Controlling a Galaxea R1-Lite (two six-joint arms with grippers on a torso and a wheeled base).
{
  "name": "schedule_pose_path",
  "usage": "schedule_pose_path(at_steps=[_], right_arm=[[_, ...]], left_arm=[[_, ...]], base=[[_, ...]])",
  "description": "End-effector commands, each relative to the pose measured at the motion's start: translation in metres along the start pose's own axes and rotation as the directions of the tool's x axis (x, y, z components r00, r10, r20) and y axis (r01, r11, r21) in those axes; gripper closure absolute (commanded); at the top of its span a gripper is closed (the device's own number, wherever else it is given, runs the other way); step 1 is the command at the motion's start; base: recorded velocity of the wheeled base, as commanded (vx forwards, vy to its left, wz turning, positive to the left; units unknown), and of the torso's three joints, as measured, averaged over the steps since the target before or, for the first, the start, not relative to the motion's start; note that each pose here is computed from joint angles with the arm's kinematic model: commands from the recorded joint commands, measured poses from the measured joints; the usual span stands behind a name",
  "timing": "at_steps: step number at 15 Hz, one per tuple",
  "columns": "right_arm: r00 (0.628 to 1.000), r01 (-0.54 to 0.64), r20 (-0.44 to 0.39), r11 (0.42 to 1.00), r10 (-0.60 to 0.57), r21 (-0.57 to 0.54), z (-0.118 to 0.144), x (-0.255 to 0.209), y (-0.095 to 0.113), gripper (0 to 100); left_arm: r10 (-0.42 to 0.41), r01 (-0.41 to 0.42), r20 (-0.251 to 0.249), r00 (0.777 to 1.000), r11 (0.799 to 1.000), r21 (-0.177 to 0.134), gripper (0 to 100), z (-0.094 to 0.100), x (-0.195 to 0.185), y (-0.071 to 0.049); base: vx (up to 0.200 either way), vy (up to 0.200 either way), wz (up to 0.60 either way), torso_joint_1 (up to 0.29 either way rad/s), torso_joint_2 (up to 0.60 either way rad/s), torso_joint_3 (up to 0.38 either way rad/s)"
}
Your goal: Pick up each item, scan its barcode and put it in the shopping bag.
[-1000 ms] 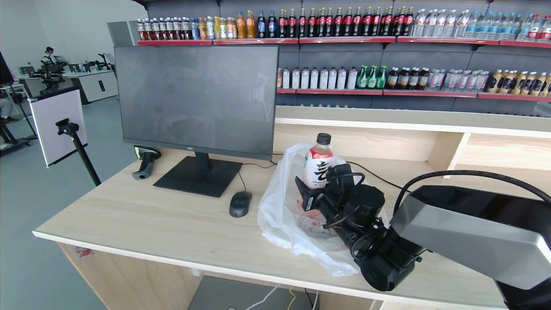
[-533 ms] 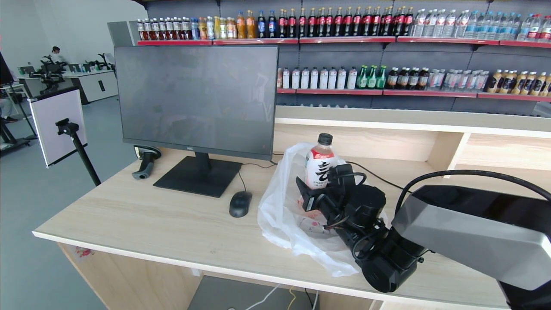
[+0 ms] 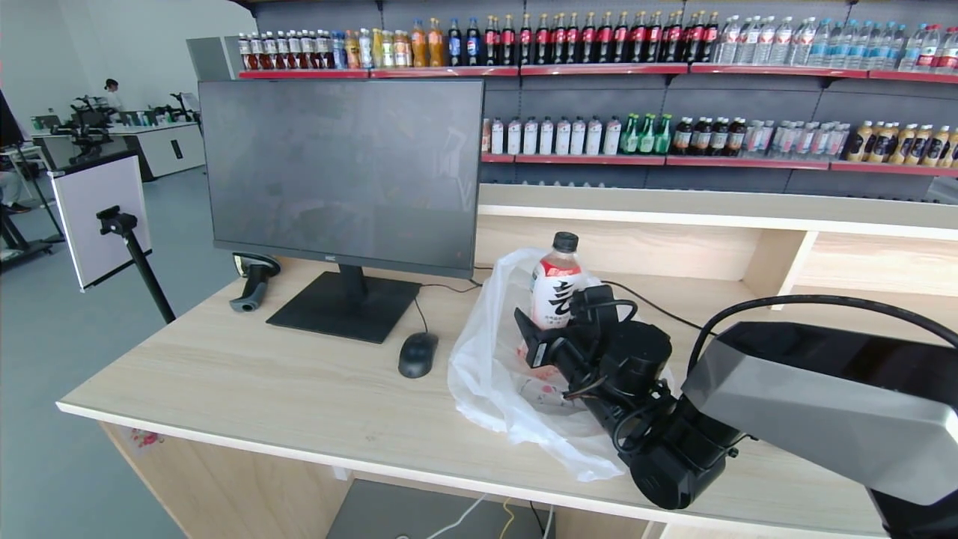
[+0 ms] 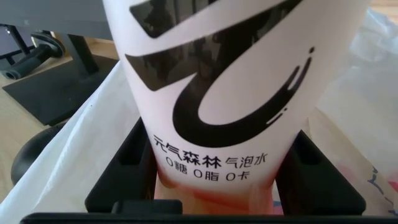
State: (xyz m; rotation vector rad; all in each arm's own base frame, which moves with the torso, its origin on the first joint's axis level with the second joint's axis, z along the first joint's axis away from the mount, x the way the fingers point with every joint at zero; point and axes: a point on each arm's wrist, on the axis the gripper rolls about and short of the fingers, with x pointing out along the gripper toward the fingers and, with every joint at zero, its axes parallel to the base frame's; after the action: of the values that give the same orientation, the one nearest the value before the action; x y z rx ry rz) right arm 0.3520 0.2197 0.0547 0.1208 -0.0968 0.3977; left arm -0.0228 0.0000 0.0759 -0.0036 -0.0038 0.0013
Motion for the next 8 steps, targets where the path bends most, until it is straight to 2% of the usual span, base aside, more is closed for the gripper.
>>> schedule_pose_path(at_steps=[1, 2, 8], right_arm=[[1.000, -0.002, -0.003, 1.000, 0.002, 0.001, 0.0001, -0.0016, 0.0005, 100], [1.000, -0.005, -0.005, 1.000, 0.005, 0.009, -0.0003, -0.0022, 0.0023, 0], [1.000, -0.011, 0.002, 1.000, 0.011, 0.024, 0.0026, -0.0029, 0.0062, 0]], left_arm=[[0.000, 0.000, 0.001, 1.000, 1.000, -0.001, 0, 0.0000, 0.0000, 0.0000], [0.000, 0.000, 0.001, 1.000, 1.000, -0.001, 0, 0.0000, 0.0000, 0.0000], [0.002, -0.002, 0.001, 1.000, 1.000, -0.001, 0, 0.0000, 0.0000, 0.0000]], base=[[0.000, 0.000, 0.00, 0.000, 0.00, 0.000], [0.000, 0.000, 0.00, 0.000, 0.00, 0.000], [0.000, 0.000, 0.00, 0.000, 0.00, 0.000]])
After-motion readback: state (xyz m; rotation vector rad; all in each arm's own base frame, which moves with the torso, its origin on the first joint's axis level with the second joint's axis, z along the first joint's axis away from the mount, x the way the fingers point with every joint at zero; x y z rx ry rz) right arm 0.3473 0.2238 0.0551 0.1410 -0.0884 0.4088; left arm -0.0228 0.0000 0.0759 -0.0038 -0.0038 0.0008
